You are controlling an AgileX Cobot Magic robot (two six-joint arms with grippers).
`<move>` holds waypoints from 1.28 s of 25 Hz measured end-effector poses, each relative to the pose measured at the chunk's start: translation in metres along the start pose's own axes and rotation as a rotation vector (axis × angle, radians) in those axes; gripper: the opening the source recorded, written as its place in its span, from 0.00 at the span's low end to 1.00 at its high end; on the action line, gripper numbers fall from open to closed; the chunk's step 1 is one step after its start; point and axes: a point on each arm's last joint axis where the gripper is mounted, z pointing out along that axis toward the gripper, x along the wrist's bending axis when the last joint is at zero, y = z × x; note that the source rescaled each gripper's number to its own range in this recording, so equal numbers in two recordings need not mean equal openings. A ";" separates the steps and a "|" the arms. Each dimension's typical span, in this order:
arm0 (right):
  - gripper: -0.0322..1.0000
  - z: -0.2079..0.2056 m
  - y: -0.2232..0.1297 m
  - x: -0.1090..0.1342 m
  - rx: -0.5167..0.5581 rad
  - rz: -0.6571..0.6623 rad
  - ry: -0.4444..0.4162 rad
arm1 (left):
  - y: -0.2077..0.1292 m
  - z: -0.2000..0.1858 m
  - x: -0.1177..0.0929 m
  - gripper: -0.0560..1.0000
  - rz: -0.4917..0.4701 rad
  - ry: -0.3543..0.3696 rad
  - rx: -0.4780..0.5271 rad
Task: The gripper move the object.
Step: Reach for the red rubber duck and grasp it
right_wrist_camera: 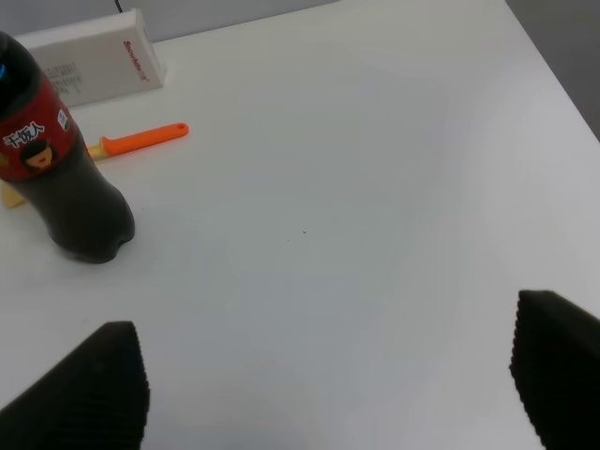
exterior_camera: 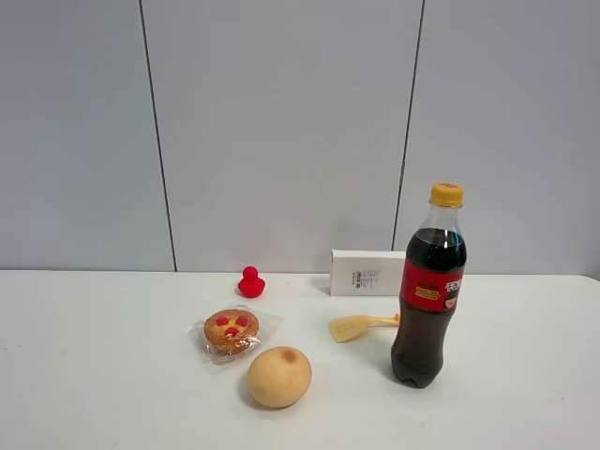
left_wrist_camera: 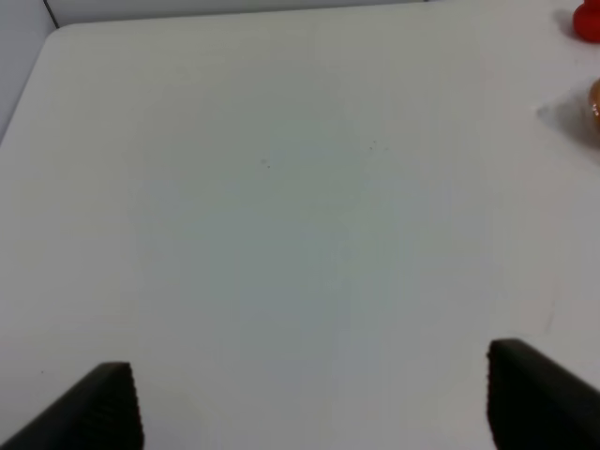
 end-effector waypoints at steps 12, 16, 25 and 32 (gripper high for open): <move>1.00 0.000 0.000 0.000 0.000 0.000 0.000 | 0.094 -0.007 -0.016 0.89 0.179 -0.148 -0.129; 1.00 0.000 0.000 0.000 0.000 0.000 0.000 | 0.154 0.022 -0.021 0.89 0.229 -0.196 -0.120; 1.00 0.000 0.000 0.000 0.000 0.000 0.000 | 0.199 0.187 -0.044 0.89 0.286 -0.400 0.138; 1.00 0.000 0.000 0.000 0.000 0.000 0.000 | 0.157 0.277 -0.085 0.94 0.394 -0.513 0.342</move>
